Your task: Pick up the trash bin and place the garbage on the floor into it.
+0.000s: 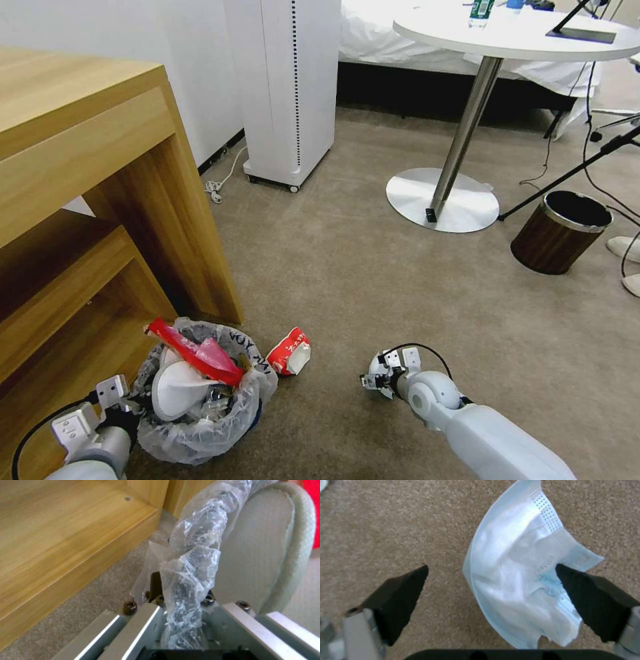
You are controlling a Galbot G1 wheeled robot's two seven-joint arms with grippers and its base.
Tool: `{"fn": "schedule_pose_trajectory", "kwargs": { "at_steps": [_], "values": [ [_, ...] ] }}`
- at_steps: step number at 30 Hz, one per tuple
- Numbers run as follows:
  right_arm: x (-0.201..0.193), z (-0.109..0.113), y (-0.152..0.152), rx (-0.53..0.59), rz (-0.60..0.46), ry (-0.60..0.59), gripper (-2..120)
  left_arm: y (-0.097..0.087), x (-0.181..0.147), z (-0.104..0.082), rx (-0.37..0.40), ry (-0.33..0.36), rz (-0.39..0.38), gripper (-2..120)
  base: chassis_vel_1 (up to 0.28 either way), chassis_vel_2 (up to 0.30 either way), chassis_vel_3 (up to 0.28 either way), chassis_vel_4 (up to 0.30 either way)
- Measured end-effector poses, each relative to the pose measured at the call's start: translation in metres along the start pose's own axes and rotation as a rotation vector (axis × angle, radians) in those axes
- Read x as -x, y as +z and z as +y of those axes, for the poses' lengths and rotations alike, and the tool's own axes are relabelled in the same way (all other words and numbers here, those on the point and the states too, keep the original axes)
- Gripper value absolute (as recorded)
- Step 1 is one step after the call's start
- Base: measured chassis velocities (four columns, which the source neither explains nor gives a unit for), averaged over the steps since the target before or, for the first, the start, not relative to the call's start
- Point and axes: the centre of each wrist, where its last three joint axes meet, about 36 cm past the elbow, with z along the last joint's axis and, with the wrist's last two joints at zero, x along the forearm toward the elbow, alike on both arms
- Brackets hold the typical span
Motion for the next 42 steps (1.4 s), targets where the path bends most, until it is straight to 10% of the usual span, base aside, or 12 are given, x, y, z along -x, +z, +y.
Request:
{"fn": "schedule_pose_trajectory", "kwargs": {
  "at_steps": [27, 33, 42],
  "values": [
    [0.000, -0.006, 0.029, -0.013, -0.096, 0.009, 0, 0.001, 0.004, -0.002, -0.007, 0.003, -0.015, 1, 0.000, 0.000, 0.000, 0.000],
    [-0.011, -0.008, 0.026, 0.005, -0.140, -0.012, 0, 0.000, 0.005, -0.001, -0.005, 0.001, -0.017, 1, 0.000, 0.000, 0.000, 0.000],
    [-0.109, 0.029, -0.052, -0.098, -0.706, -0.349, 0, 0.000, 0.004, -0.002, 0.001, -0.001, -0.007, 1, 0.000, 0.000, 0.000, 0.000]
  ]
}}
